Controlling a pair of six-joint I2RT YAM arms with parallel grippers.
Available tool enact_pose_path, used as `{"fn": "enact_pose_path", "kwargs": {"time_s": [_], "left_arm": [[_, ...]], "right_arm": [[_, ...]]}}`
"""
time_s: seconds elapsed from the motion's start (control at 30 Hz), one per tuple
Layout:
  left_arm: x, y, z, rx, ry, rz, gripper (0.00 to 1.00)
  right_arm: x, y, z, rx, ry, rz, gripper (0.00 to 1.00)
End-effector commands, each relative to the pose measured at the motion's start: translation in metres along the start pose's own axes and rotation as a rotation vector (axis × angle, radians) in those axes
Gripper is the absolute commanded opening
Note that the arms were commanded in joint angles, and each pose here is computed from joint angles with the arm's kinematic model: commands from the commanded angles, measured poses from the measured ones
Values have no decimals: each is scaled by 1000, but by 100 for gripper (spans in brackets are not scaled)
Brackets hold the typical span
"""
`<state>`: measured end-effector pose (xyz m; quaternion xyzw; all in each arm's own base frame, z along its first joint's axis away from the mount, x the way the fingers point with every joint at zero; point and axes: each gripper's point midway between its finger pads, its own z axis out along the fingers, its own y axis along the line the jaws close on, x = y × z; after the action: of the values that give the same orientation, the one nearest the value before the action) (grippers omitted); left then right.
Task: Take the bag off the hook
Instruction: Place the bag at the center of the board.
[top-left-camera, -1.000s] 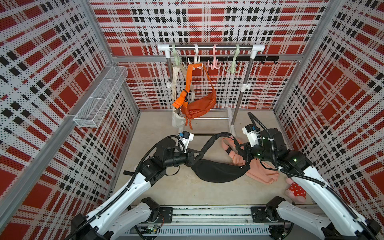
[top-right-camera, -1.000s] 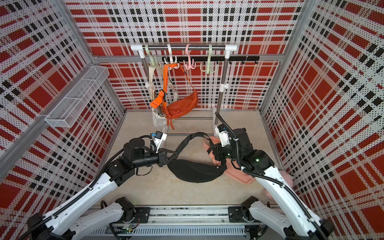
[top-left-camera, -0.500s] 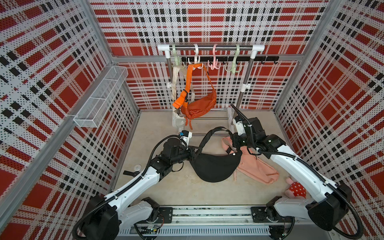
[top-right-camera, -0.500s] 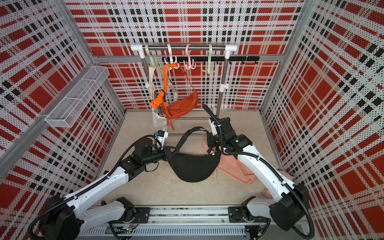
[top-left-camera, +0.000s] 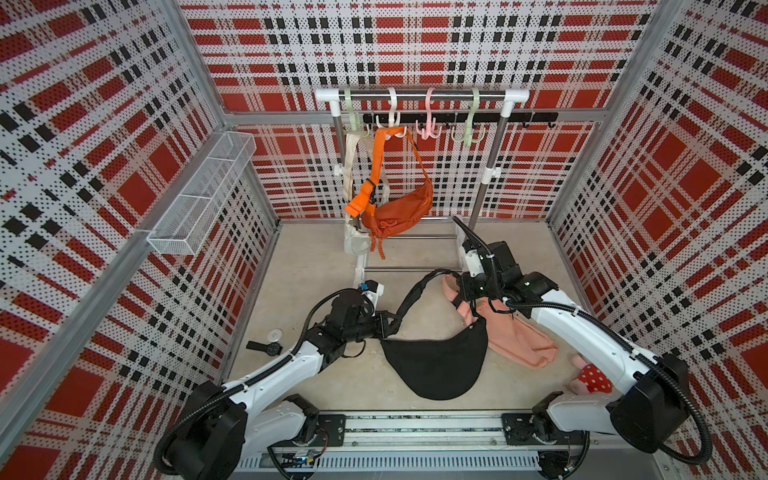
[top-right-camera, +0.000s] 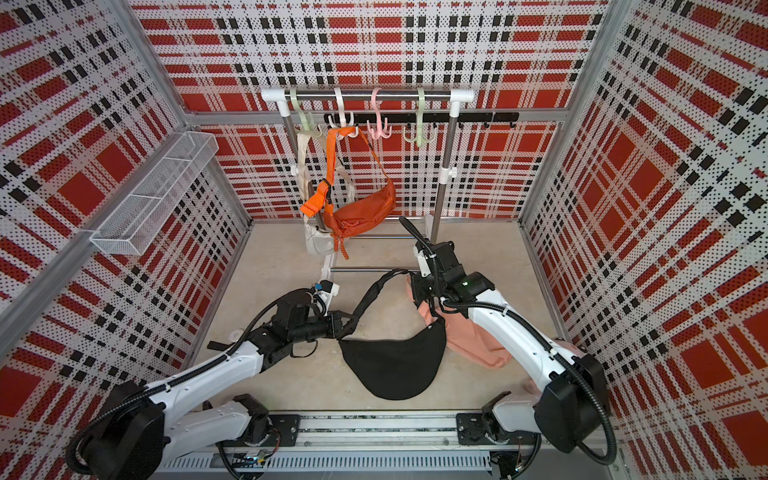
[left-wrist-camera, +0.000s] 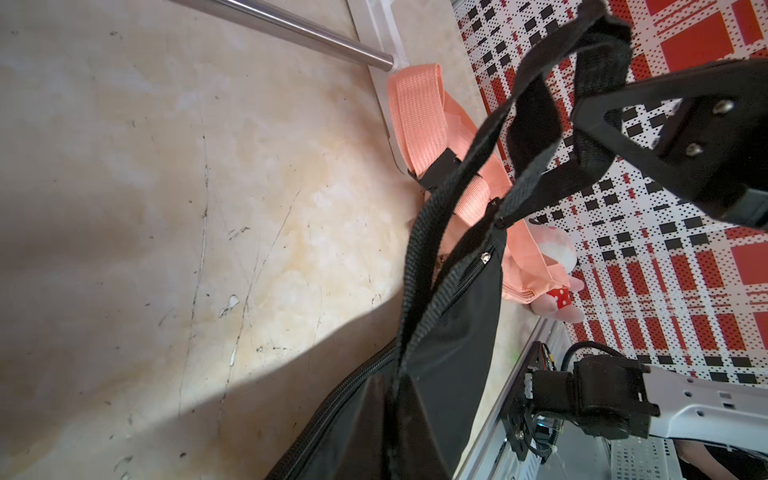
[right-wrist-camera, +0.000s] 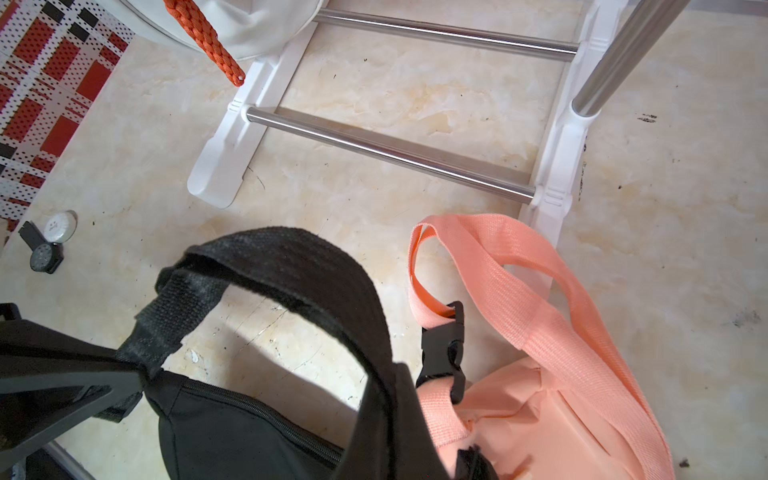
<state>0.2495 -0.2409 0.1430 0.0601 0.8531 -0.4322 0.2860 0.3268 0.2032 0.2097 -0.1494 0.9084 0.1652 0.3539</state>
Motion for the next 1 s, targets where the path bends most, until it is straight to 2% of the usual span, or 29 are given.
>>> {"fn": "enact_pose_path", "kwargs": {"time_s": [0.0,0.37,0.7,0.77,0.8,0.87,0.9,0.97], "left_arm": [[-21,-12,1,38,-42,45,0],[-58,-18,9,60,-85,101,0],[-73,-28,13,110,-102,102,0],[-73,-27,15,111,-96,104,9],[-73,-26,16,112,-93,104,16],[-74,-28,16,117,-90,106,40],[-75,-28,16,117,-91,107,48],[-81,-30,11,112,-107,119,58]], "right_arm": [[-15,2,-1,-3,-44,7,0],[-33,-10,-3,78,-88,-4,0],[-49,-16,-14,115,-133,13,2],[-49,-16,-14,116,-130,14,8],[-49,-16,-15,117,-126,16,18],[-50,-16,-18,120,-125,21,36],[-51,-17,-20,122,-126,25,43],[-53,-17,-27,128,-134,34,53]]}}
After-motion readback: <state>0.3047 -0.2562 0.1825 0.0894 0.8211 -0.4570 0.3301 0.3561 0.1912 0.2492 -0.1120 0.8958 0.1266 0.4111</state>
